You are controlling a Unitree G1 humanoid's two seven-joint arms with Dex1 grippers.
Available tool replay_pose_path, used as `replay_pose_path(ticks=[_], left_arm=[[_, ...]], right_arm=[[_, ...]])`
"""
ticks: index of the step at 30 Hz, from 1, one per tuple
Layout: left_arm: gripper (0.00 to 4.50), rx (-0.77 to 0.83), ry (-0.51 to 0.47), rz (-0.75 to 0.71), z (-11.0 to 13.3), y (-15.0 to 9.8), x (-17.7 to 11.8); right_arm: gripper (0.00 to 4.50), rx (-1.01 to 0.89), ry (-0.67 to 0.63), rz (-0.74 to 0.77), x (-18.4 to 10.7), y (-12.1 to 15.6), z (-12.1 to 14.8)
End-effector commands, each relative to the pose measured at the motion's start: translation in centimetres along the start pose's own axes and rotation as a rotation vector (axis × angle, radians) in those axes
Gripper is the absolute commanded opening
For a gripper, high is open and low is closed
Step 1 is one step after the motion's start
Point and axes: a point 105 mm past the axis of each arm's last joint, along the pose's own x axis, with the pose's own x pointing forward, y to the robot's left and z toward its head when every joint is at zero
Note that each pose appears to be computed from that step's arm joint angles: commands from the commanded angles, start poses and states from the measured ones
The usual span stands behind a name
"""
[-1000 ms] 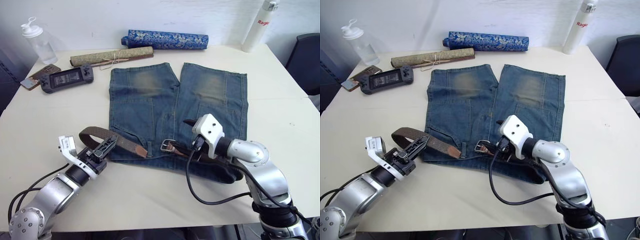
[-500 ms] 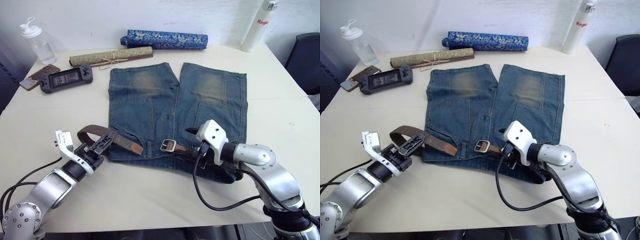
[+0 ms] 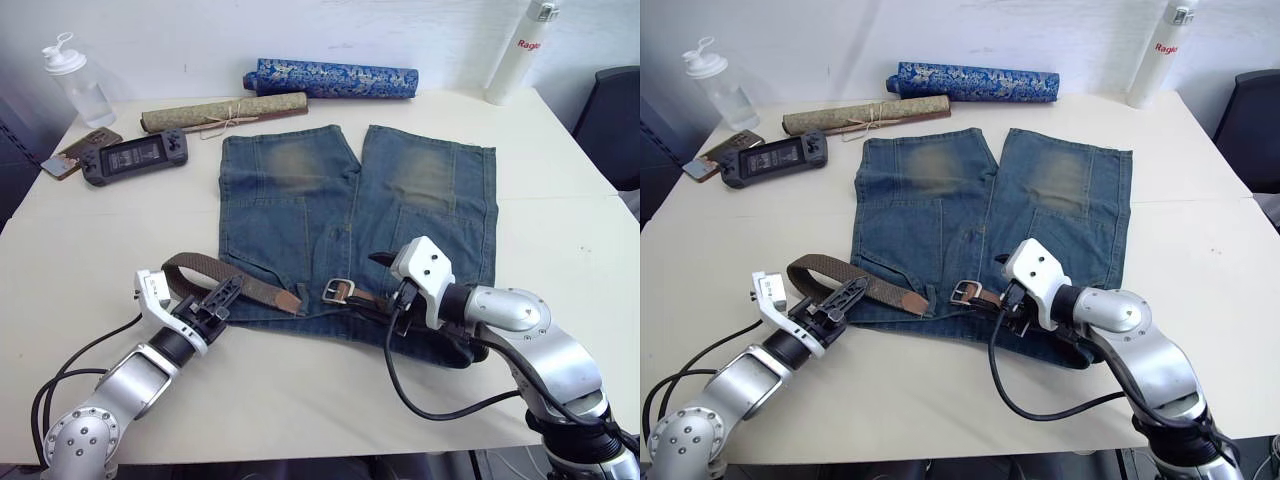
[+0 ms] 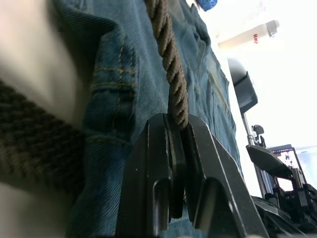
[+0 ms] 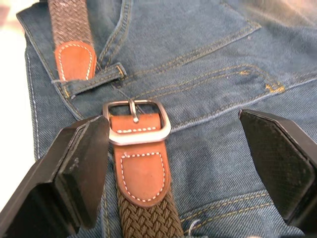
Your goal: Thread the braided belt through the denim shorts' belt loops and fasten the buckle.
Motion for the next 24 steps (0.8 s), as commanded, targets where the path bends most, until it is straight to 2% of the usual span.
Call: replay_pose_path(ticks=[1,12,16,21,24], left_arm=[[0.0,0.019,-0.011,-0.023,0.2,-0.4,0.5],[0.0,0.058,-0.037,-0.022,1.0,-1.0,1.6],[0.0,0.047,0.033,-0.043,-0.7,-1.5,1.8],[0.0,0.004,0.07,-0.036,-1.5,-0.5,2.2],[0.0,-0.024,0.139,-0.089,-3.0,-0.7,3.1]], right_arm=[[4.43,-0.028,-0.042,0.005,0.0,0.4,1.3],[4.43,-0.021,-0.055,-0.01,0.2,0.6,1.5],[4.43,-0.02,-0.05,-0.017,0.2,0.5,1.4],[4.43,-0.018,-0.047,-0.028,0.1,0.4,1.4],[4.43,-0.024,-0.029,-0.025,0.1,0.6,1.0]])
